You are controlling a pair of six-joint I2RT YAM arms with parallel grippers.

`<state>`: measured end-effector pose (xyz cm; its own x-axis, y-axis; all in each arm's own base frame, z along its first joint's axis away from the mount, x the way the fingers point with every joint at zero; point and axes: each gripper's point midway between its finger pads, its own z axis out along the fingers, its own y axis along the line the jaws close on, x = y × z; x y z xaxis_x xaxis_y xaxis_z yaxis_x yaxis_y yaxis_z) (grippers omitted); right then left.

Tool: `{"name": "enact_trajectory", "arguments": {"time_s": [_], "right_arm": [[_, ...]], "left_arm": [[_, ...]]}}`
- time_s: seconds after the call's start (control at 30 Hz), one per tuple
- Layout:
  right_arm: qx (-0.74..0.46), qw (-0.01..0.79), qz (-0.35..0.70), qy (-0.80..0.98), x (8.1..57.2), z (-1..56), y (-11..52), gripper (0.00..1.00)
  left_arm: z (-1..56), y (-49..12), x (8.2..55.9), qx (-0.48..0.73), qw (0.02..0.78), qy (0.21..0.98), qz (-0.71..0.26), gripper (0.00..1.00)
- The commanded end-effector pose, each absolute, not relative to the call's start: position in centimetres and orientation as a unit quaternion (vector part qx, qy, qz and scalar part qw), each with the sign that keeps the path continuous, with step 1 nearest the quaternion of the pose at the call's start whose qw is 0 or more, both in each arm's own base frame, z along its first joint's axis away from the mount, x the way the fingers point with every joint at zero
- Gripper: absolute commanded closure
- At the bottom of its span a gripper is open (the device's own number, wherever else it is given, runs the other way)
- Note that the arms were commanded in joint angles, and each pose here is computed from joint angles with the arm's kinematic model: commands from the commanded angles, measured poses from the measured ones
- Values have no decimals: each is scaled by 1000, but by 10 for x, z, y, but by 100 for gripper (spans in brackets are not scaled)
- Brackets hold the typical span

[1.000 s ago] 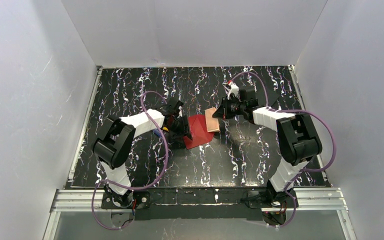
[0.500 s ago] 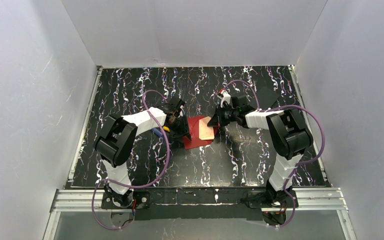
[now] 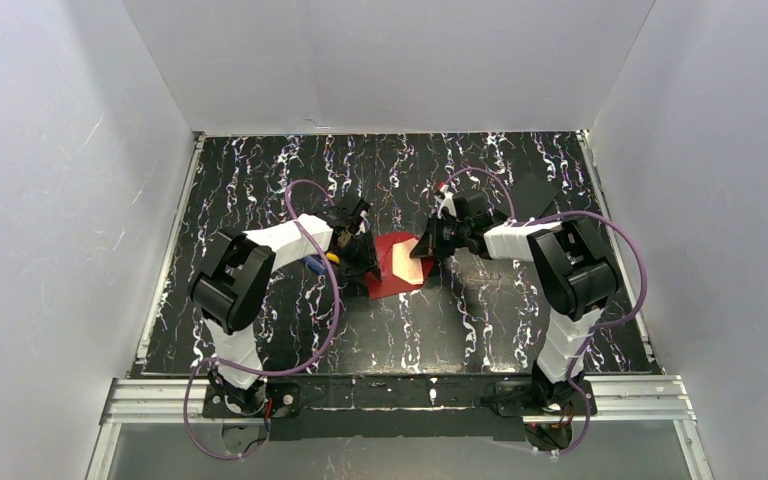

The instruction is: Place the letter into the envelope and seal it

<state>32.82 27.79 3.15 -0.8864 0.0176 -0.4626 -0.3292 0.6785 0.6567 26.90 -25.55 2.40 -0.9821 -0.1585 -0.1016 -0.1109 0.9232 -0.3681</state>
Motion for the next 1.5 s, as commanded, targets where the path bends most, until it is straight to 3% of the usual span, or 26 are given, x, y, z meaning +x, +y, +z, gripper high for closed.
{"name": "enact_trajectory", "arguments": {"time_s": [0.0,0.5,0.57,0.7,0.83,0.97,1.07,1.13,1.2,1.27,1.47], "right_arm": [[-45,193,399,895,327,30,287,99],[-71,143,407,900,310,21,330,95],[-73,144,406,899,310,23,331,89],[-80,169,381,906,319,36,322,65],[-74,191,352,913,328,49,307,58],[-70,201,332,919,329,50,298,59],[-66,200,328,921,326,48,295,78],[-67,198,322,923,323,47,292,82],[-68,195,311,928,320,45,287,76],[-68,198,303,930,319,47,283,60],[-50,208,287,934,322,61,277,45]], "left_arm": [[4,-246,258,-62,40,986,-150,60],[-2,-245,257,-31,31,989,-142,61],[-3,-244,257,-28,29,989,-140,61],[-2,-242,255,-27,28,990,-138,61],[-4,-241,253,-26,27,990,-137,62],[-2,-243,251,-25,25,989,-144,64],[13,-253,255,-12,39,983,-178,63],[29,-263,261,-1,58,976,-211,62],[46,-271,269,6,81,968,-236,61],[60,-276,277,7,99,964,-247,61],[85,-289,292,-1,123,955,-270,60]]}}
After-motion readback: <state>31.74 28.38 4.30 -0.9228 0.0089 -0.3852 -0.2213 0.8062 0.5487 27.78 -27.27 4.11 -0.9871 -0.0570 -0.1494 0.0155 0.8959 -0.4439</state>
